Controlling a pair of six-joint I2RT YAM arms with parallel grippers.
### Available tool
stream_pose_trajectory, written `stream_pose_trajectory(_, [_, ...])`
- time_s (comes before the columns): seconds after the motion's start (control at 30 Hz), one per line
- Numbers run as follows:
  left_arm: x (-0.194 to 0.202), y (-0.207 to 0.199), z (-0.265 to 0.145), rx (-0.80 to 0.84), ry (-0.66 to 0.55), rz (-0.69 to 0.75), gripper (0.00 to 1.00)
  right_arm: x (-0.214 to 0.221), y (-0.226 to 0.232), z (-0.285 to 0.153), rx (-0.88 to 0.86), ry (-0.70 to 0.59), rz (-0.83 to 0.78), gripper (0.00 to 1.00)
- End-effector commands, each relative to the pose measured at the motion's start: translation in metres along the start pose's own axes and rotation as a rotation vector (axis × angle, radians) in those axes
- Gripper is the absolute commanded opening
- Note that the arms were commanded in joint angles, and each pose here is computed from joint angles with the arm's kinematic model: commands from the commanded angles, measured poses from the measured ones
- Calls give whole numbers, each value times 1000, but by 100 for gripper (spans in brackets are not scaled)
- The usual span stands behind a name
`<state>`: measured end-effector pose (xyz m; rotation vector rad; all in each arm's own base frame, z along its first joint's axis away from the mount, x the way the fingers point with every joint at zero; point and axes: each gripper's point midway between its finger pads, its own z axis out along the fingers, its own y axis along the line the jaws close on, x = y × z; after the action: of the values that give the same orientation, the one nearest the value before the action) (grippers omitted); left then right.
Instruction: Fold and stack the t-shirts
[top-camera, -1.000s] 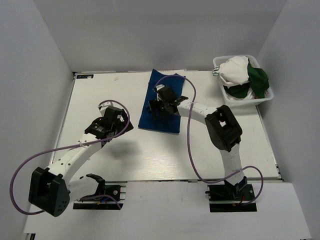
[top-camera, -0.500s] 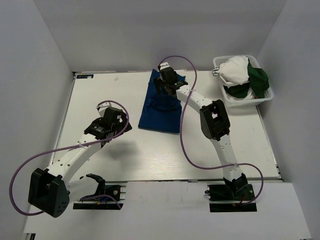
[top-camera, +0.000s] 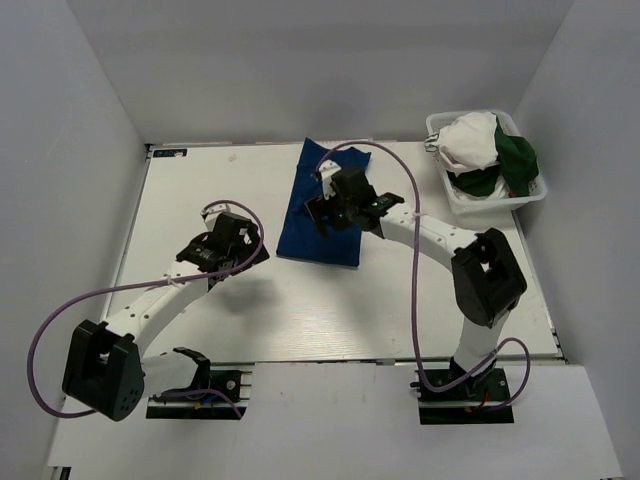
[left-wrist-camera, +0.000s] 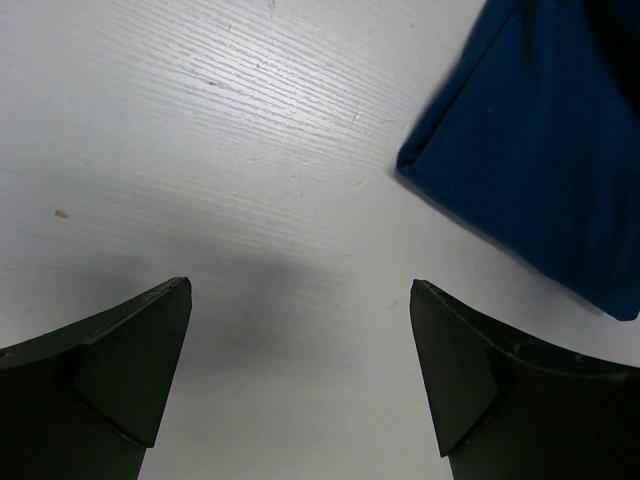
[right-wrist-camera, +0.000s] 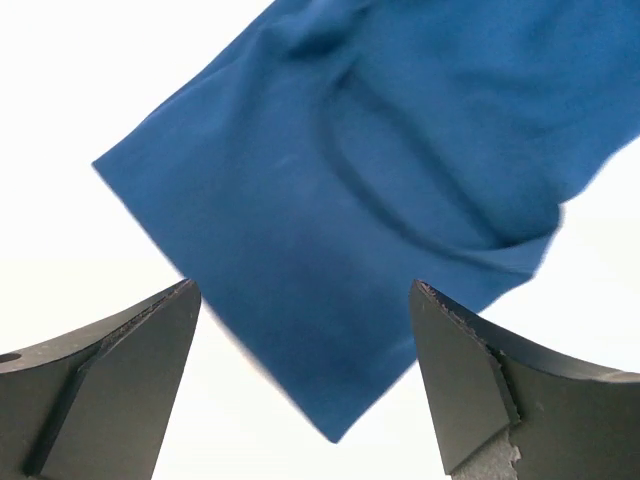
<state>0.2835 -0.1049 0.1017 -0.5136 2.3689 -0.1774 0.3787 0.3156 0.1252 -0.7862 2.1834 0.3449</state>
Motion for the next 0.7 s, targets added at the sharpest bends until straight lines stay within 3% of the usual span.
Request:
stream_pose_trajectory(0.0, [-11, -16, -3, 63, -20, -6, 100, 29, 34, 8, -175, 56, 24, 90])
stream_pose_trajectory(0.13, [-9, -15, -1, 63, -21, 3, 100, 28, 25, 21, -139, 76, 26, 90])
stream_pose_trajectory(0.37, [-22, -25, -4, 87, -50, 2, 100, 47, 12, 73, -114, 231, -24, 90])
stream_pose_trajectory(0.5, [-23, -23, -3, 80, -57, 23, 100, 28, -1, 85, -63, 160, 14, 90])
stream_pose_trajectory(0.67, [-25, -31, 1, 102, -56, 31, 100, -47, -58, 87, 199, -78, 93, 90])
